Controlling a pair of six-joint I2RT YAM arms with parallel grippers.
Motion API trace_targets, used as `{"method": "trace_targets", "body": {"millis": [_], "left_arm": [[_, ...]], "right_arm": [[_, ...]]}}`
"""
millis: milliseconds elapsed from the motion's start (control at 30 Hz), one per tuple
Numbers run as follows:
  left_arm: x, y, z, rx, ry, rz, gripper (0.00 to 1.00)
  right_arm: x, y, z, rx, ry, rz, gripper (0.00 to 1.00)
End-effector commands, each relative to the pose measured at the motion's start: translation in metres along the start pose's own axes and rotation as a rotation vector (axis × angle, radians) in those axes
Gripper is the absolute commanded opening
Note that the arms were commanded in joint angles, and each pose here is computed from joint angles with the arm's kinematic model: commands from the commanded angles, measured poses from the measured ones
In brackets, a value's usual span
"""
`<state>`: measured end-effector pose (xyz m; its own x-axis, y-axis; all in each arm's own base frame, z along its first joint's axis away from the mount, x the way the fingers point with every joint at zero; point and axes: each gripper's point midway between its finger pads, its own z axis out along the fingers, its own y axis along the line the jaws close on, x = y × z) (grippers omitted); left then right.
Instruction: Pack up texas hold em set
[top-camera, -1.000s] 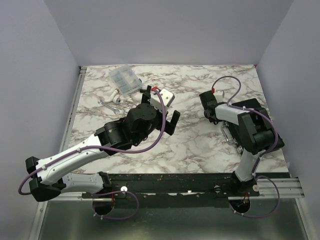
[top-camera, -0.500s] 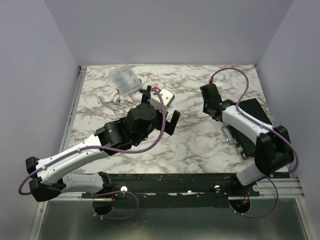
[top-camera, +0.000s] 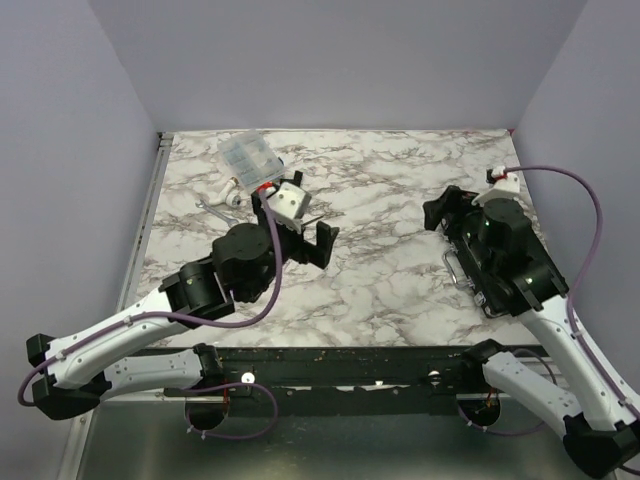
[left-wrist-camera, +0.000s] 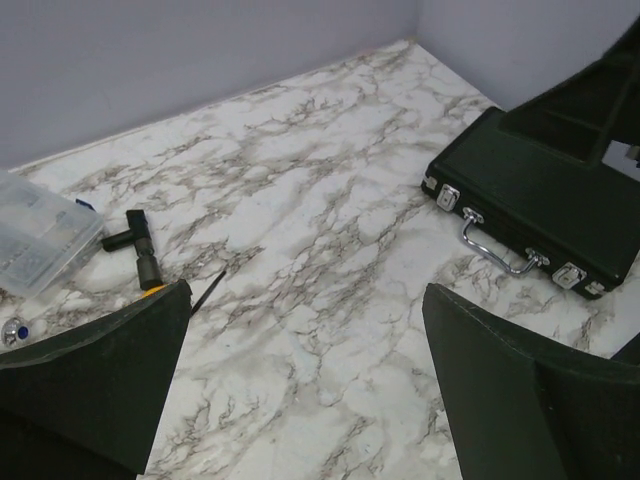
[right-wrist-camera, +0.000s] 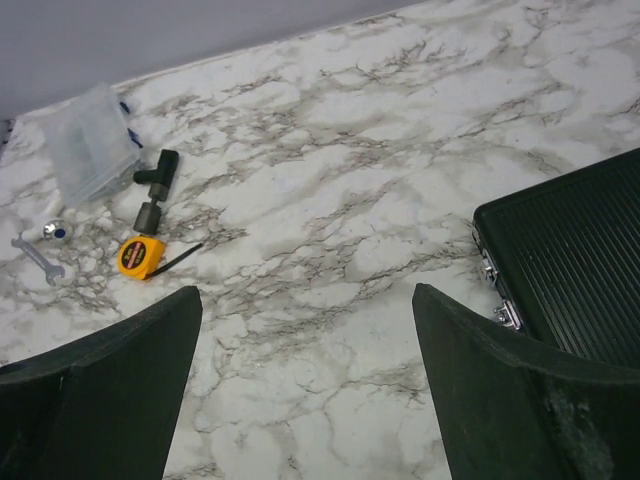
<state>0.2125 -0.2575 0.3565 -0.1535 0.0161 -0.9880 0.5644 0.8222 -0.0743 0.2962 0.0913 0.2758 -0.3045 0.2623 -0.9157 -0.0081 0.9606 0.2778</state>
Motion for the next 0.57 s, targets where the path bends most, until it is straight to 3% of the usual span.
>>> {"method": "trace_targets", "body": {"millis": [0, 167, 533], "left_arm": [[-0.036, 0.029, -0.021, -0.091, -0.202, -0.054, 0.98], [-0.048, 0.051, -0.046, -0.14, -0.282, -0.075, 0.98], [-0.05, 0.081, -0.079, -0.209, -0.316, -0.136, 0.99]], "right_arm": [[-0.002, -0.002, -0.024, -0.04, -0.01, 0.005, 0.9], [-0.016, -0.008, -0.041, -0.028, -0.073, 0.036, 0.92], [-0.04, 0.006, -0.076, -0.182, -0.22, 0.06, 1.0]]}}
